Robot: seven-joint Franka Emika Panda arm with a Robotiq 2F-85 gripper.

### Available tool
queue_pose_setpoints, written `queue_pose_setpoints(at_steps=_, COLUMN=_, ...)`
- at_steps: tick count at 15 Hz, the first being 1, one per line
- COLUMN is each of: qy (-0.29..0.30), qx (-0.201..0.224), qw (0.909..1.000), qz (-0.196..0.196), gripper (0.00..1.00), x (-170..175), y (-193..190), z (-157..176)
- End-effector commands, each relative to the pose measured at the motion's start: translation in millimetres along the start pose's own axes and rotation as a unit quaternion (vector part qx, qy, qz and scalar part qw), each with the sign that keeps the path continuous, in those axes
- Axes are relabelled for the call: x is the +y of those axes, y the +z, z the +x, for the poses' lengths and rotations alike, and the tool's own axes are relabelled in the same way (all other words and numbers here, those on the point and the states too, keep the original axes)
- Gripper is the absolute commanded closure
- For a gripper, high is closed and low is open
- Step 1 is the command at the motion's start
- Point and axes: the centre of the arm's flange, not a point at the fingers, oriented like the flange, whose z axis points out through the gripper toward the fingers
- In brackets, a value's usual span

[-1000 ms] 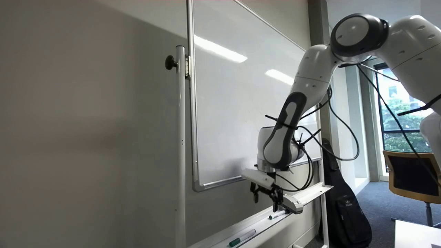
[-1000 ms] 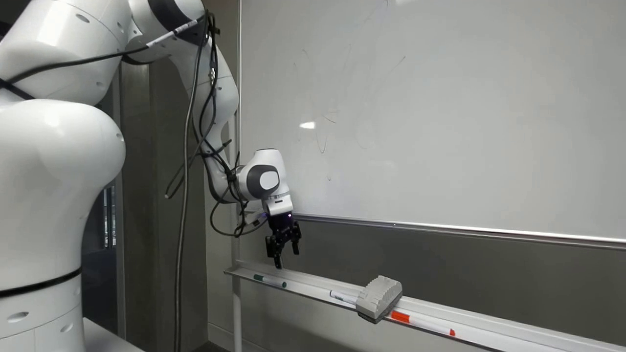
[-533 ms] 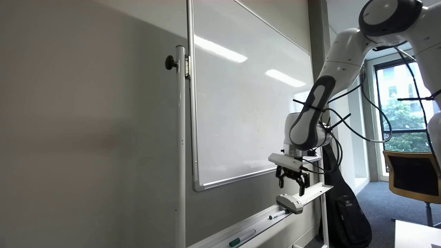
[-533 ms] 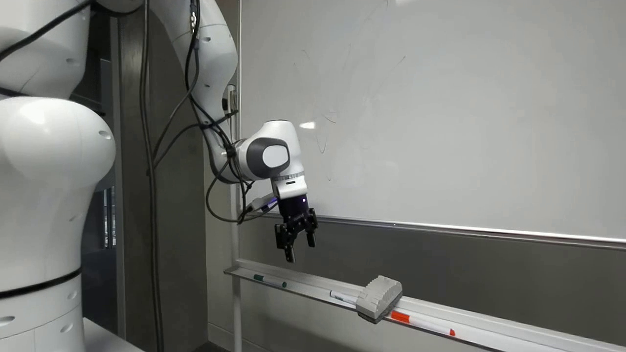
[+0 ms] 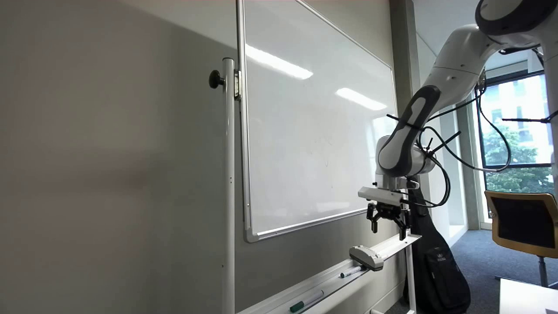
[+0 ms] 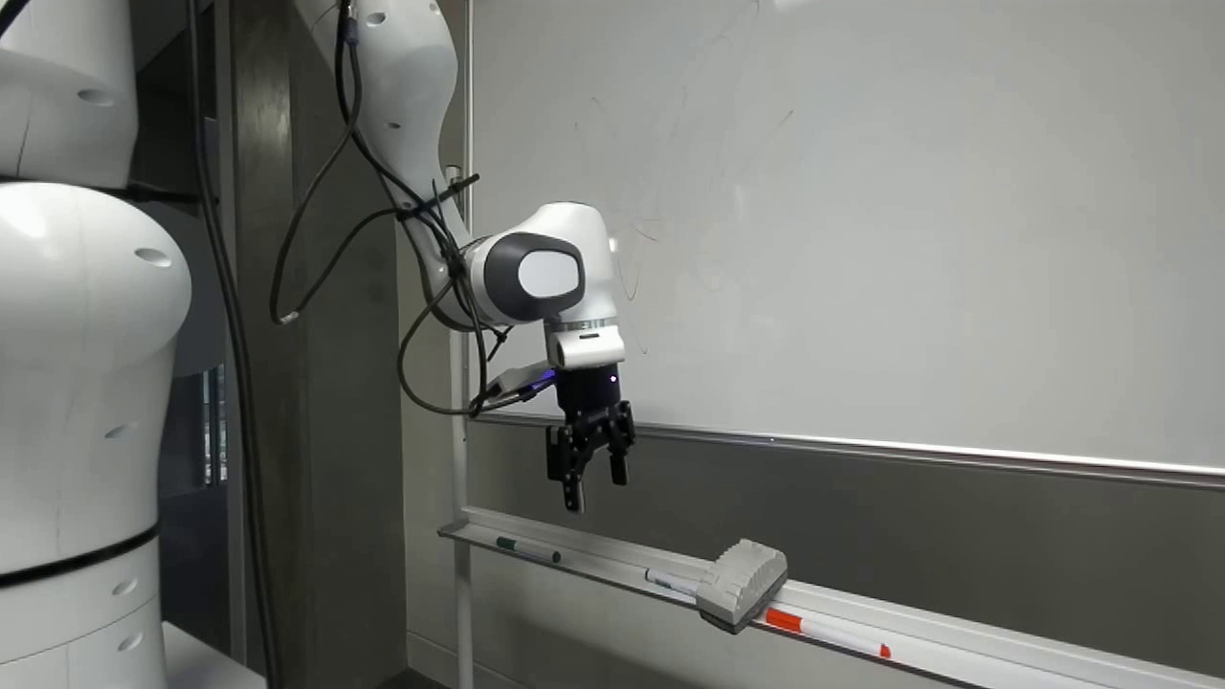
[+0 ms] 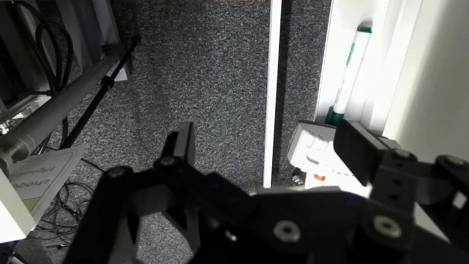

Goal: Move the left marker to the left

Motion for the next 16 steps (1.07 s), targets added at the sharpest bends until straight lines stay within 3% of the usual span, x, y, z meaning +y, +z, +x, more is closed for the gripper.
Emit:
queue_pose_setpoints(at_steps=1, qy=-0.002, qx=0.0, qw=1.0, qz=-0.001, gripper=0.0, x=-0.4, y=0.7, z=-2.3)
queue_pose_setpoints(at_steps=16, qy=-0.004, qx=0.0, qw=1.0, qz=-0.003, gripper=0.0, x=-0.4, y=2.2, z=-4.1)
